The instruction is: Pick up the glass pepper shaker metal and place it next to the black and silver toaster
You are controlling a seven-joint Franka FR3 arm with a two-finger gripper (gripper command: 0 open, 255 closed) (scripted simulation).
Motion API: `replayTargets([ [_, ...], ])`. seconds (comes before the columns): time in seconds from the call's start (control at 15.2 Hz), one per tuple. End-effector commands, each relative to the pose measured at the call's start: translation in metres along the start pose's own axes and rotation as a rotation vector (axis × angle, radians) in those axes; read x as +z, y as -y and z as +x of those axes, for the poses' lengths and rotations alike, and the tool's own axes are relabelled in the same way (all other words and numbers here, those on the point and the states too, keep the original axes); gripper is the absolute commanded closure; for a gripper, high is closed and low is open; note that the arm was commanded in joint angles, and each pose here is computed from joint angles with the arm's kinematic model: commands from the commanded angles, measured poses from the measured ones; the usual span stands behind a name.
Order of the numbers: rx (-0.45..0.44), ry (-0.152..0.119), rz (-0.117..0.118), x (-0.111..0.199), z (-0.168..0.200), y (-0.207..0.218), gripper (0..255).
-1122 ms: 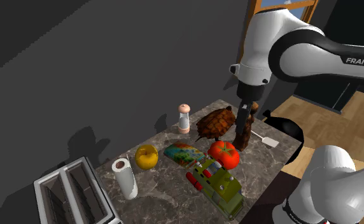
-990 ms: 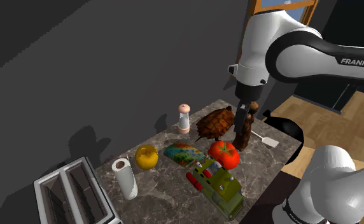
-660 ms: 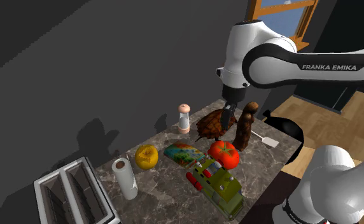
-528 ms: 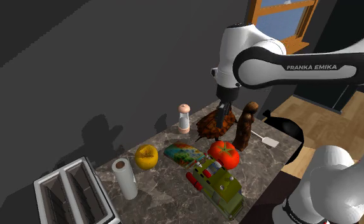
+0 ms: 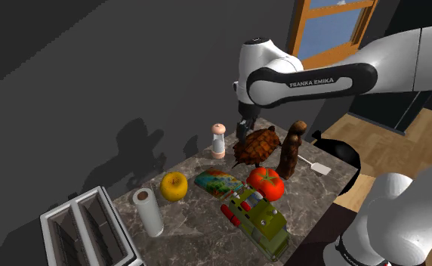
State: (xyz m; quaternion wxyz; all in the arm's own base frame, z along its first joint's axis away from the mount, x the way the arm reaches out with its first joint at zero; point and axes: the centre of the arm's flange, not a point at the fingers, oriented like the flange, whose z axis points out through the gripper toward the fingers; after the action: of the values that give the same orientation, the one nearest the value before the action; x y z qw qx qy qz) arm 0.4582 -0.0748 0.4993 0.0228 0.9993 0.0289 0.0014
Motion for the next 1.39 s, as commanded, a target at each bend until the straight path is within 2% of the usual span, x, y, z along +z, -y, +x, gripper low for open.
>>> replayTargets([
  [0.0,0.002,-0.005,-0.018,0.012,0.022,-0.008,0],
  [0.86,0.016,-0.033,-0.128,0.071,0.153,-0.079,0],
  [1.32,0.016,-0.033,-0.128,0.107,0.154,-0.083,0],
])
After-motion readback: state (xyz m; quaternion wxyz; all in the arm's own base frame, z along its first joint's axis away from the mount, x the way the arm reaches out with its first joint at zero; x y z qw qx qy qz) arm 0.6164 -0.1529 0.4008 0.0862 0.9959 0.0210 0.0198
